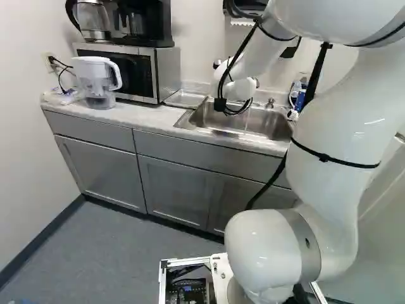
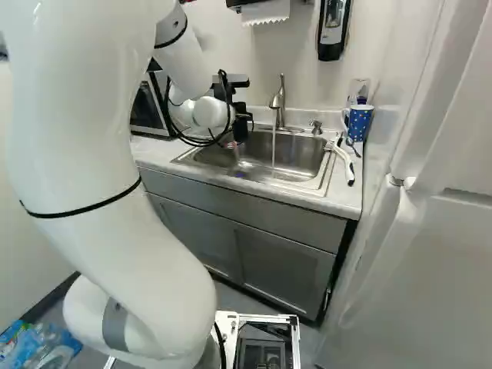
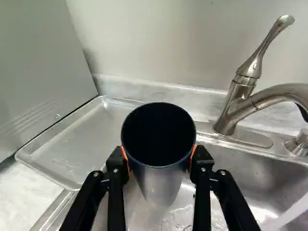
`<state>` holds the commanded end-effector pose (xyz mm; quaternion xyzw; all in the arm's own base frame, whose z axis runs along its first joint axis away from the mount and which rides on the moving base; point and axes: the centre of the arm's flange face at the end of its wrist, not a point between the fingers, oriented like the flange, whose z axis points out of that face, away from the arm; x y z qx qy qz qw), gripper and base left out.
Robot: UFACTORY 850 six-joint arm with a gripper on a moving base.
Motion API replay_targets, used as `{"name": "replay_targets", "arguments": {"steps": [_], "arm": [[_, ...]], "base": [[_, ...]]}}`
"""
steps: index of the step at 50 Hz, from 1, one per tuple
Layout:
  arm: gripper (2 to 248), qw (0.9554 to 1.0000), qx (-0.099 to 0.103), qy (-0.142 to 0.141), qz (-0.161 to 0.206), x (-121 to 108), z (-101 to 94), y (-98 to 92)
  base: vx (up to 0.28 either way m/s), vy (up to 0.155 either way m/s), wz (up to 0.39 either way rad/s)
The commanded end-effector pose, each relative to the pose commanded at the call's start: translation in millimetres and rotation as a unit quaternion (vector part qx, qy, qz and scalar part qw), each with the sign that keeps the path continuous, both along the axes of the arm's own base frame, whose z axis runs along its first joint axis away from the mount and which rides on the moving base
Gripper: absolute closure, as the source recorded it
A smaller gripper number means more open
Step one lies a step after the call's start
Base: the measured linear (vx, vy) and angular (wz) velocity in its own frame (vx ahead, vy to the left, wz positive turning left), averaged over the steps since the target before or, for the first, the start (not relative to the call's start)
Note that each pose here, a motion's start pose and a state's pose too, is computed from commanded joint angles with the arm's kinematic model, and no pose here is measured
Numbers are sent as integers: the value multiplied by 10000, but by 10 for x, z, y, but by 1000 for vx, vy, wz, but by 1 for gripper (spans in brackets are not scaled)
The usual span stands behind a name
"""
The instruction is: Rinse the cup and place it in the tray
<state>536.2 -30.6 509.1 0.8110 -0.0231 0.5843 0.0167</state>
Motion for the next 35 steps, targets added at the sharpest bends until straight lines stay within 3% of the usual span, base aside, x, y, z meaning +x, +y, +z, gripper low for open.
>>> {"name": "replay_targets", "arguments": {"steps": [35], "arm": [[124,9992,26,338,-210,-163,-326,-210]], "base": [[0,0,0]]}}
